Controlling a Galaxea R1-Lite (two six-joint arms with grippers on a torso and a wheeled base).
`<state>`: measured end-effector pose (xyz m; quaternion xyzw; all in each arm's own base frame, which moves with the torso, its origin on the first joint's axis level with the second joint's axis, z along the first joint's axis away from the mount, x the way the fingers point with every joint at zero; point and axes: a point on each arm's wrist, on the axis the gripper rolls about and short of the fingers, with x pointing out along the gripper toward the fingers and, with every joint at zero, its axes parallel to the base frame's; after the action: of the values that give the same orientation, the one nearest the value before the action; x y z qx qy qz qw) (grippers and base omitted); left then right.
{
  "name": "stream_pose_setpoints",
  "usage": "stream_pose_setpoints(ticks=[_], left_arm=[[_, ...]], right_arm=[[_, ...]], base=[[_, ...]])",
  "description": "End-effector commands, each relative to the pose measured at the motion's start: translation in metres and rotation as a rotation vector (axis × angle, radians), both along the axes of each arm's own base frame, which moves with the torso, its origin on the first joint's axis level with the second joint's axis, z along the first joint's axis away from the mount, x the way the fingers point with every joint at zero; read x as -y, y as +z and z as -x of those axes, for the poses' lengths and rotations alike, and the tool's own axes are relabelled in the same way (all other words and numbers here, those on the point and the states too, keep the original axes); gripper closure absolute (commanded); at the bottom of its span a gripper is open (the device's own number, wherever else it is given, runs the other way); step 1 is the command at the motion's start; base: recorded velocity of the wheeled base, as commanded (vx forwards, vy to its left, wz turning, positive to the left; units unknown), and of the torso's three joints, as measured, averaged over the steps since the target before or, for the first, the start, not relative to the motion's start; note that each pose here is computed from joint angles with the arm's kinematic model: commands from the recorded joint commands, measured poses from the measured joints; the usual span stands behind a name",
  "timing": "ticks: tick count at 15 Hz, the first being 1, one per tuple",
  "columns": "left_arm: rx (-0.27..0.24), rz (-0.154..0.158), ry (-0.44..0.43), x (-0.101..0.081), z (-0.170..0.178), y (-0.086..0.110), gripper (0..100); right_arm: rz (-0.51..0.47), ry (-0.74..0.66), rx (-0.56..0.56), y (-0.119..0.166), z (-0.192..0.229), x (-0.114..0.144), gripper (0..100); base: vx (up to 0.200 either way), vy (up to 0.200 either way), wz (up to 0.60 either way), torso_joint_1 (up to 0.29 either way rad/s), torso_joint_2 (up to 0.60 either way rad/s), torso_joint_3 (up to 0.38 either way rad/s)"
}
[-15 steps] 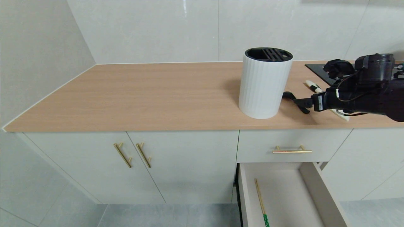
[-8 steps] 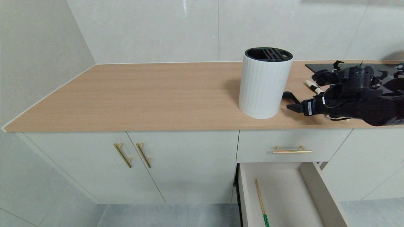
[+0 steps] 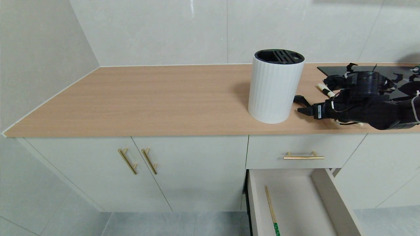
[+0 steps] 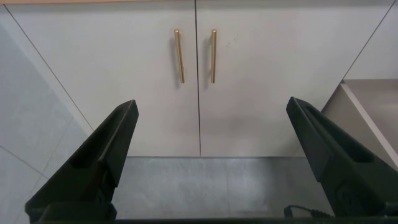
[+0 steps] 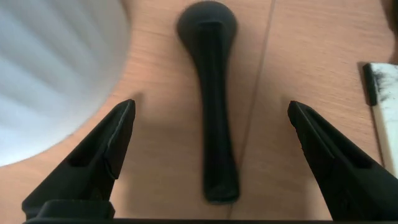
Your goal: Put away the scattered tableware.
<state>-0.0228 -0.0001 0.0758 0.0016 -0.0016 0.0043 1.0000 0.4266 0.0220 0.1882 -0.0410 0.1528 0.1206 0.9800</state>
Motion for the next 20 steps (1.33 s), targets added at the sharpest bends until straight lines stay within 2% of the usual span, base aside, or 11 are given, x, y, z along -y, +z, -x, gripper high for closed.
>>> stream_pose_setpoints(ticks=[1,4,5,12,14,16,18,20], left_arm=[[0.000,0.000,0.001,0.000,0.000,0.000,0],[0.000,0.000,0.001,0.000,0.000,0.000,0],[0.000,0.000,0.001,0.000,0.000,0.000,0],[0.000,0.000,0.001,0.000,0.000,0.000,0],[0.000,0.000,0.001,0.000,0.000,0.000,0],[0.000,0.000,0.001,0.000,0.000,0.000,0],[0.000,0.000,0.001,0.000,0.000,0.000,0],[0.000,0.000,0.001,0.000,0.000,0.000,0]], right_arm=[[0.000,-0.002,-0.008,-0.005,-0.003,0.001,0],[0.001,-0.004,-0.016,-0.008,-0.005,0.001,0],[0.003,-0.003,-0.020,-0.010,-0.006,0.001,100],[0.003,-0.002,-0.025,-0.012,-0.007,-0.001,100],[-0.038,-0.027,-0.020,-0.004,-0.002,-0.002,100],[-0.129,-0.082,-0.043,0.014,0.031,-0.009,100],[-0.131,-0.096,-0.037,0.029,0.071,-0.007,100],[-0.131,-0.096,-0.053,0.031,0.105,-0.007,100]], base=[[0.000,0.000,0.00,0.000,0.00,0.000],[0.000,0.000,0.00,0.000,0.00,0.000],[0.000,0.000,0.00,0.000,0.00,0.000],[0.000,0.000,0.00,0.000,0.00,0.000],[0.000,0.000,0.00,0.000,0.00,0.000],[0.000,0.000,0.00,0.000,0.00,0.000],[0.000,0.000,0.00,0.000,0.00,0.000],[0.000,0.000,0.00,0.000,0.00,0.000]])
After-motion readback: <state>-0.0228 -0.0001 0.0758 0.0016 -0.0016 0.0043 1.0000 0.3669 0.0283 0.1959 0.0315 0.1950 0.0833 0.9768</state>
